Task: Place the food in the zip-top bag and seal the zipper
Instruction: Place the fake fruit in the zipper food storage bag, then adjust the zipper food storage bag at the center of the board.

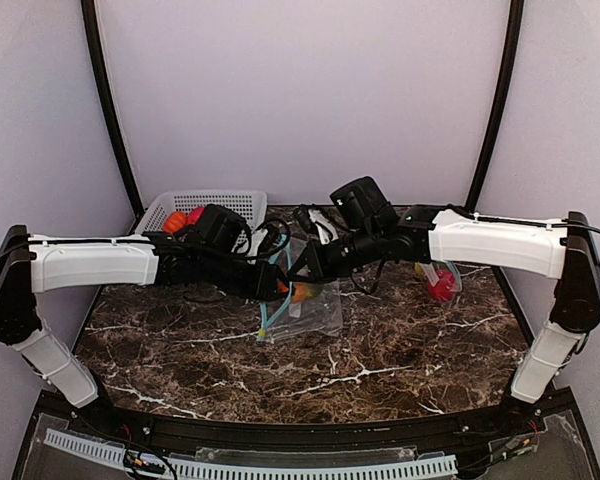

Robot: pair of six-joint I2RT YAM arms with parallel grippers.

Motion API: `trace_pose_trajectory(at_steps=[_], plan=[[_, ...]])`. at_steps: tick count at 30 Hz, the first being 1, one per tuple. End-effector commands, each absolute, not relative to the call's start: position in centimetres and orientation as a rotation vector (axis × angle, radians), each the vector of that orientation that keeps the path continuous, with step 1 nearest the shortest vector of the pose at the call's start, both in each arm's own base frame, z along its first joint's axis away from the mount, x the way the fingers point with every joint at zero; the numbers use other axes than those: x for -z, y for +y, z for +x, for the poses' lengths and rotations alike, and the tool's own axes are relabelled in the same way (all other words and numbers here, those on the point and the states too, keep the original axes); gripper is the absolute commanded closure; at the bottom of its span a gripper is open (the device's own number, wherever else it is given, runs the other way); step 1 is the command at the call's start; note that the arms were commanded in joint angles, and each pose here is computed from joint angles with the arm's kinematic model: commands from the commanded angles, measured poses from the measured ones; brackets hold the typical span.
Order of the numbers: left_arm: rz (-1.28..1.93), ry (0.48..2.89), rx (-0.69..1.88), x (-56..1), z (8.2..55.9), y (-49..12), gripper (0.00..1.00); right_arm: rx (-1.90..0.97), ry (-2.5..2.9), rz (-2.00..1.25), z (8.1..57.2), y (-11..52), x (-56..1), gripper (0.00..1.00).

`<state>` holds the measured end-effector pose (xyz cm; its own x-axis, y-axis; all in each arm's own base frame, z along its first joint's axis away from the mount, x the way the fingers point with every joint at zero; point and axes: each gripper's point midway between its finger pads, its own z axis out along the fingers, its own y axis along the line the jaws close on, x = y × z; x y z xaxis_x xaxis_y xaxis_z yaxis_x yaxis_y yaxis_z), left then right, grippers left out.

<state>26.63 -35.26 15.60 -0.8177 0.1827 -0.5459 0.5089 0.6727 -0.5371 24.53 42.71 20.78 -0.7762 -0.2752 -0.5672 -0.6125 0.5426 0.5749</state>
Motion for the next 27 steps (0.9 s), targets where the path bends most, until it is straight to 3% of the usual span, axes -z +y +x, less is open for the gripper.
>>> trace_pose_trajectory(at_steps=[1, 9, 19, 27], plan=[[0.529, 2.39, 0.963, -16.3, 27.5, -35.7, 0.46, -1.127, 2.351, -0.714, 24.4, 43.0, -20.8, 1.0], [0.552, 2.345, 1.017, -18.1, 26.9, -35.8, 0.32, -1.068, 2.38, -0.647, 25.1, 42.1, -20.1, 1.0], [0.577, 2.25, 1.154, -23.3, 23.3, -33.8, 0.27, -1.014, 2.388, -0.557, 26.4, 40.5, -20.0, 1.0], [0.348, 2.373, 1.041, -18.5, 23.2, -30.3, 0.25, -1.02, 2.374, -0.548, 26.5, 40.4, -20.7, 1.0]])
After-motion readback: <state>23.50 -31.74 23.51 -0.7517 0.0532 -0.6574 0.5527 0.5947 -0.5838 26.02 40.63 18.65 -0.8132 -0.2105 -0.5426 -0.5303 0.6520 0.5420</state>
